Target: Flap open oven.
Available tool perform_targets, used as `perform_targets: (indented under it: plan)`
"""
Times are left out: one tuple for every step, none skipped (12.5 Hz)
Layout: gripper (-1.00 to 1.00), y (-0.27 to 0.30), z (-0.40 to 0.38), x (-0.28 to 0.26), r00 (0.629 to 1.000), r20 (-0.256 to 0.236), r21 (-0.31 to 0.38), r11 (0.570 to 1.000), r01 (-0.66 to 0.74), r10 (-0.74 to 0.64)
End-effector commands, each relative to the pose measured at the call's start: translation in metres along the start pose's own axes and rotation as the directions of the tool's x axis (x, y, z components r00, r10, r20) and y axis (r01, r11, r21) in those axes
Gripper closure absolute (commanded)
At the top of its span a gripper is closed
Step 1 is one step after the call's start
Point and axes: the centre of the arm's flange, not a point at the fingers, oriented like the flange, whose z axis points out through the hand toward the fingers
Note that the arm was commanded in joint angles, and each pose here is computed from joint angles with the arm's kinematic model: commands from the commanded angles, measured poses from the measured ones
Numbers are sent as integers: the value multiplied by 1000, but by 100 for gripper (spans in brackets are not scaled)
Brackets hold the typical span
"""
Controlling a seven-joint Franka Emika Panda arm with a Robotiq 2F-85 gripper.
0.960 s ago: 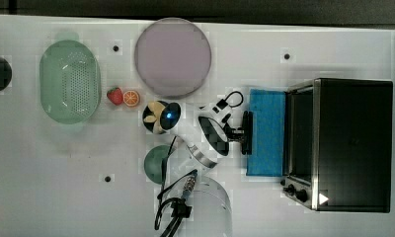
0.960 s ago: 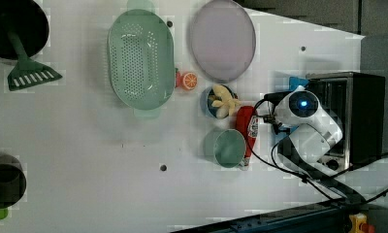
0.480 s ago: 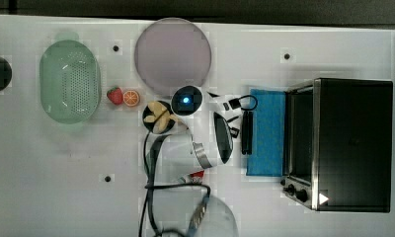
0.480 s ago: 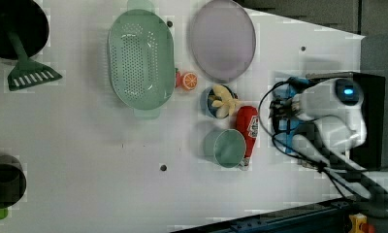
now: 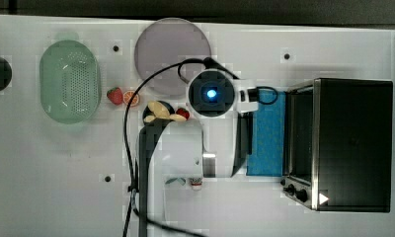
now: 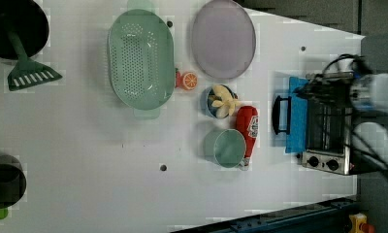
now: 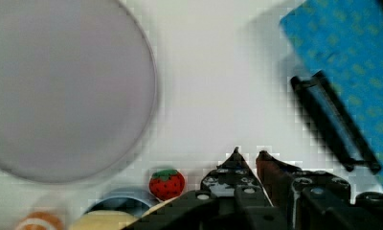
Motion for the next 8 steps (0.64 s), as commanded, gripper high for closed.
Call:
perform_targets:
  plan:
    - [65, 18, -64, 20, 991, -3, 45, 990, -131, 131]
    - [65, 23, -84, 20, 987, 7, 44, 986, -160, 160]
    - [65, 27, -103, 17, 981, 25, 36, 980, -194, 194]
    - [65, 30, -121, 13, 975, 35, 34, 974, -222, 221]
    - [65, 33, -139, 8, 971, 40, 37, 971, -236, 234]
    - [65, 38, -154, 3, 971, 50, 34, 971, -235, 234]
    - [65, 44, -166, -2, 970, 60, 30, 971, -236, 234]
    - [65, 50, -179, -5, 969, 63, 34, 970, -240, 237]
